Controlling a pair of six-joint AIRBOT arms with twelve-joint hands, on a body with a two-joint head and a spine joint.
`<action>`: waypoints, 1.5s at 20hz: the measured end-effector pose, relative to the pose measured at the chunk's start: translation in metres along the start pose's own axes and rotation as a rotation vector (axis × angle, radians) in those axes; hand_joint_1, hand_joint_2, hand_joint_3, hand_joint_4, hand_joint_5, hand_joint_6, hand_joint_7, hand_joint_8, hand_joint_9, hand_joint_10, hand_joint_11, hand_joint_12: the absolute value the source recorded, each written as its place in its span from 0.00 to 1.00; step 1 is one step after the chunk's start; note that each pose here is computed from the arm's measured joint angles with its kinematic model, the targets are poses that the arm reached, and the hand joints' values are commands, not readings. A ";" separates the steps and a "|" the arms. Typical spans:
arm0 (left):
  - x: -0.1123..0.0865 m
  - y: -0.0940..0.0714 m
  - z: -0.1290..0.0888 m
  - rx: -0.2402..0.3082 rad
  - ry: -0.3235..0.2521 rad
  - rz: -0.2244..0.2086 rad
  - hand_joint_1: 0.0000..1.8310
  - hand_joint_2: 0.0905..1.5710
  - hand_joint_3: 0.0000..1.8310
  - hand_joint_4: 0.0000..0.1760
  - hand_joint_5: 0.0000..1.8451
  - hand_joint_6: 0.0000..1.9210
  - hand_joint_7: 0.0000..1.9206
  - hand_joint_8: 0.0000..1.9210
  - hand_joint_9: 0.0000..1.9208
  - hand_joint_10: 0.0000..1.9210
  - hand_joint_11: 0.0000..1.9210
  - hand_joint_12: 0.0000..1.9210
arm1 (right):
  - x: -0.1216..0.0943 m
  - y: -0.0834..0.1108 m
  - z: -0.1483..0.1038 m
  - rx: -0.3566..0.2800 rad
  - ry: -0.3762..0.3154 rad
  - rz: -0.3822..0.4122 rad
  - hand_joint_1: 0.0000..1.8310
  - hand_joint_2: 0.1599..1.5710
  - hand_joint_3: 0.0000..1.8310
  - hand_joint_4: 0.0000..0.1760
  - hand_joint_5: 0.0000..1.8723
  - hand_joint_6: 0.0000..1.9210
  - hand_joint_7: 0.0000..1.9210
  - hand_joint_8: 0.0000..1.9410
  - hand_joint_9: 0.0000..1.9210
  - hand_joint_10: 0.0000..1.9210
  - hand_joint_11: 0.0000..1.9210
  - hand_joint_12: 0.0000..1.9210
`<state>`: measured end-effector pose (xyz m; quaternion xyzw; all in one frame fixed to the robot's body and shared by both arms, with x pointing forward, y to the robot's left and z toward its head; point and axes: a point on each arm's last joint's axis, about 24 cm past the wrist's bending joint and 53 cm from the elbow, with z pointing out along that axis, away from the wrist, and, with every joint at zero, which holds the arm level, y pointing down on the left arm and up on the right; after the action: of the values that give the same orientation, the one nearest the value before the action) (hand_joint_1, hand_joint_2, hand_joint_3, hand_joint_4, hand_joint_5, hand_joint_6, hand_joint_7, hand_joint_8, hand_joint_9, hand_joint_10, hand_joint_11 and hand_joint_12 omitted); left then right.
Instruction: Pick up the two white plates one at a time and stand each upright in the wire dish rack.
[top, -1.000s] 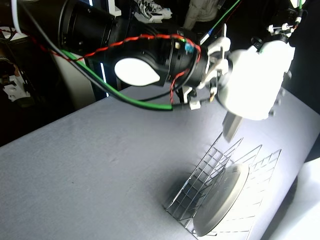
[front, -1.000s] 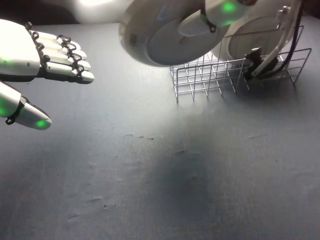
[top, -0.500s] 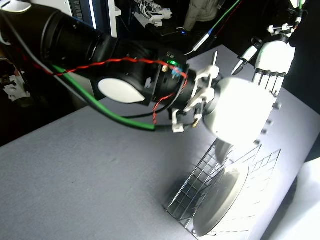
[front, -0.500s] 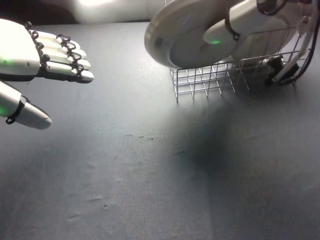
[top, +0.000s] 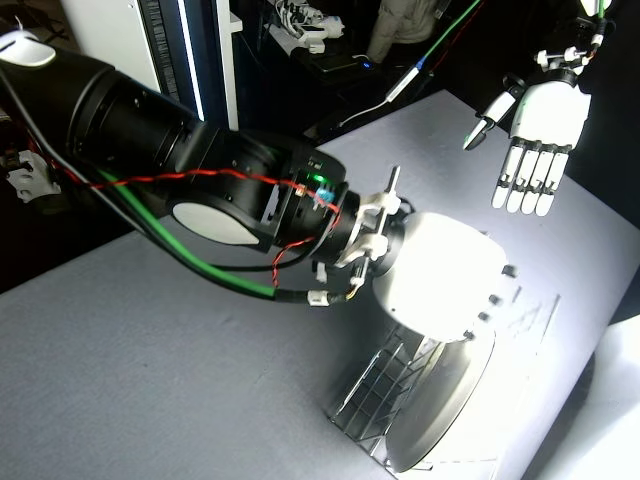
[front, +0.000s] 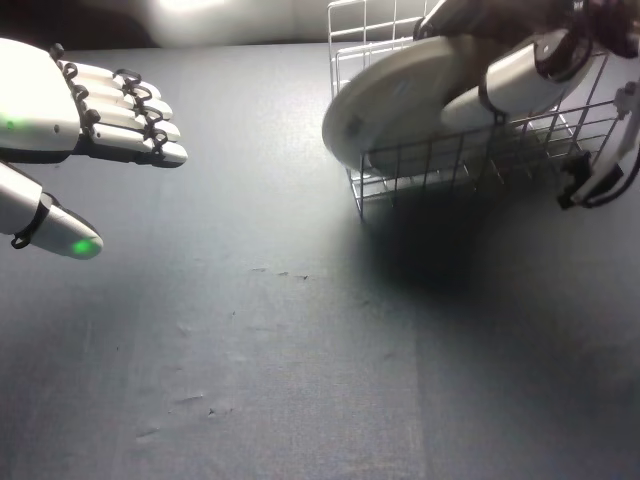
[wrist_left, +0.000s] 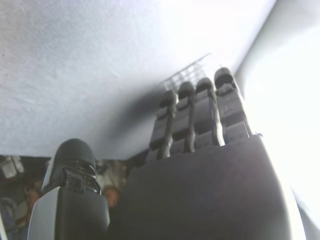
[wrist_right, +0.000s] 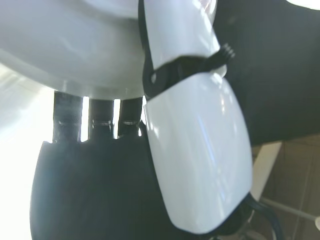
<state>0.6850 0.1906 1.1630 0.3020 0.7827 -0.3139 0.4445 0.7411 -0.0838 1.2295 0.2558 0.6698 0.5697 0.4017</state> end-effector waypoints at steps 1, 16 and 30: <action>0.000 0.001 0.000 -0.001 0.000 0.000 0.00 0.73 0.00 0.00 0.04 0.00 0.03 0.00 0.01 0.00 0.01 0.00 | 0.000 0.000 0.000 -0.003 0.000 -0.005 0.81 0.64 0.00 0.00 0.53 0.46 0.58 0.33 0.54 0.44 0.46 0.75; 0.000 0.002 -0.001 -0.007 -0.002 0.001 0.00 0.74 0.00 0.00 0.04 0.00 0.02 0.00 0.00 0.00 0.00 0.00 | -0.007 0.016 -0.003 -0.042 -0.005 -0.087 0.68 0.65 0.00 0.00 0.42 0.01 0.46 0.00 0.47 0.02 0.25 0.52; 0.002 -0.022 -0.001 0.092 0.003 -0.033 0.00 0.74 0.00 0.00 0.02 0.00 0.00 0.00 0.00 0.00 0.00 0.00 | 0.030 0.101 -0.030 -0.369 0.056 -0.542 0.62 0.63 0.00 0.00 0.28 0.00 0.29 0.01 0.29 0.01 0.06 0.58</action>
<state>0.6670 0.1778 1.1665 0.3097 0.7729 -0.3564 0.4239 0.6882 -0.0548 1.3210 -0.0248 0.6099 0.5605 0.5597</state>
